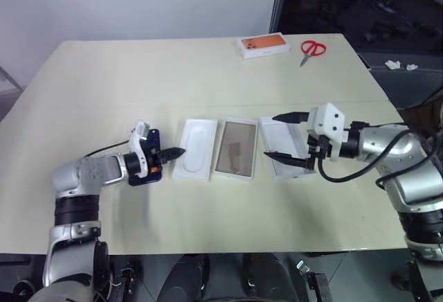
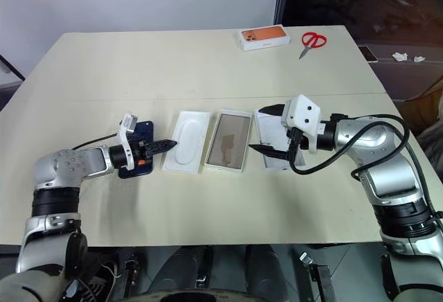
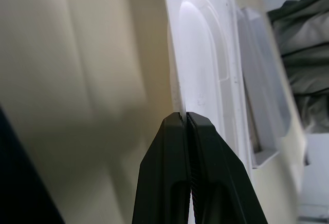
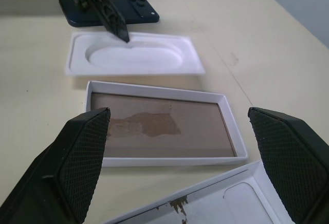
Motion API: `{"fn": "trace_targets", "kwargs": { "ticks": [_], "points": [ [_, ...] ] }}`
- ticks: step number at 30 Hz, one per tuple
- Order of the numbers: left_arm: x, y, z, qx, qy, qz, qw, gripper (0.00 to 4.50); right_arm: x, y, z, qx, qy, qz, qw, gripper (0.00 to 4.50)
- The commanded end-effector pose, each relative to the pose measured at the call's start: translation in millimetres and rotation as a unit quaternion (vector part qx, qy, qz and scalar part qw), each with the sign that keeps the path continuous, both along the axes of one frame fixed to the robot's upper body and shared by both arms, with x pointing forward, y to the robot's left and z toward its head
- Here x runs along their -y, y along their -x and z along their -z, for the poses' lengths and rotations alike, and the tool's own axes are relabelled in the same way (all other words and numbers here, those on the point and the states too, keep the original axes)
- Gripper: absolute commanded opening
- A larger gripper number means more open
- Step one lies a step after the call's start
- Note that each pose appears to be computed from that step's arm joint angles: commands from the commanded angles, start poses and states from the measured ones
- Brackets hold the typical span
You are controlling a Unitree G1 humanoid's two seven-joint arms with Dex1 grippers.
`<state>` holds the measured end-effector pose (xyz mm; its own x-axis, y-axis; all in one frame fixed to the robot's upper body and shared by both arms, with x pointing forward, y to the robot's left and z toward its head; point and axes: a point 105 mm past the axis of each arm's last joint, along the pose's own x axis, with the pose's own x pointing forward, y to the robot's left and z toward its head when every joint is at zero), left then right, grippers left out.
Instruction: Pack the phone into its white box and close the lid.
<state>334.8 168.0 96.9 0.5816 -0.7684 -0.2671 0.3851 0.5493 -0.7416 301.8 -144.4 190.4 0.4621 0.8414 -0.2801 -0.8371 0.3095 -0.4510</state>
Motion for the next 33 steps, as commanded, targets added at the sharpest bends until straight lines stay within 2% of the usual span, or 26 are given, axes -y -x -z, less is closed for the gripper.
{"fn": "trace_targets", "kwargs": {
  "ticks": [1, 6, 13, 17, 24, 28, 31, 33],
  "points": [
    [-3.6, -2.0, -13.0, 0.000, 0.036, -0.016, 0.999, 0.04, 2.0, 2.9, -9.3, 0.016, -0.010, -0.002, 1.000, 4.50],
    [22.7, -16.9, -43.5, 0.022, 0.051, -0.016, 0.998, 0.04, 8.3, 8.5, 0.4, -0.014, -0.020, -0.010, 1.000, 4.50],
    [80.9, -17.9, -55.9, 0.025, 0.039, 0.045, 0.998, 0.04, 20.8, 4.9, 10.9, -0.020, -0.017, 0.007, 1.000, 4.50],
    [104.8, -15.6, -46.6, 0.018, 0.007, 0.071, 0.997, 0.04, 27.5, 4.6, 12.7, -0.018, -0.010, 0.016, 1.000, 4.50],
    [104.7, -16.1, -40.2, 0.028, -0.025, 0.065, 0.997, 0.04, 30.9, 6.1, 15.0, -0.019, -0.010, 0.026, 0.999, 4.50],
    [100.6, -16.4, -43.3, 0.032, -0.016, 0.063, 0.997, 0.04, 30.5, 6.0, 16.2, -0.018, -0.010, 0.027, 0.999, 4.50],
    [99.5, -17.4, -44.7, 0.039, -0.023, 0.059, 0.997, 0.99, 29.9, 5.3, 15.7, -0.016, -0.010, 0.027, 0.999, 4.50],
    [99.1, -16.9, -44.3, 0.038, -0.023, 0.059, 0.997, 1.92, 28.8, 5.0, 14.8, -0.015, -0.011, 0.026, 1.000, 4.50]
  ]
}}
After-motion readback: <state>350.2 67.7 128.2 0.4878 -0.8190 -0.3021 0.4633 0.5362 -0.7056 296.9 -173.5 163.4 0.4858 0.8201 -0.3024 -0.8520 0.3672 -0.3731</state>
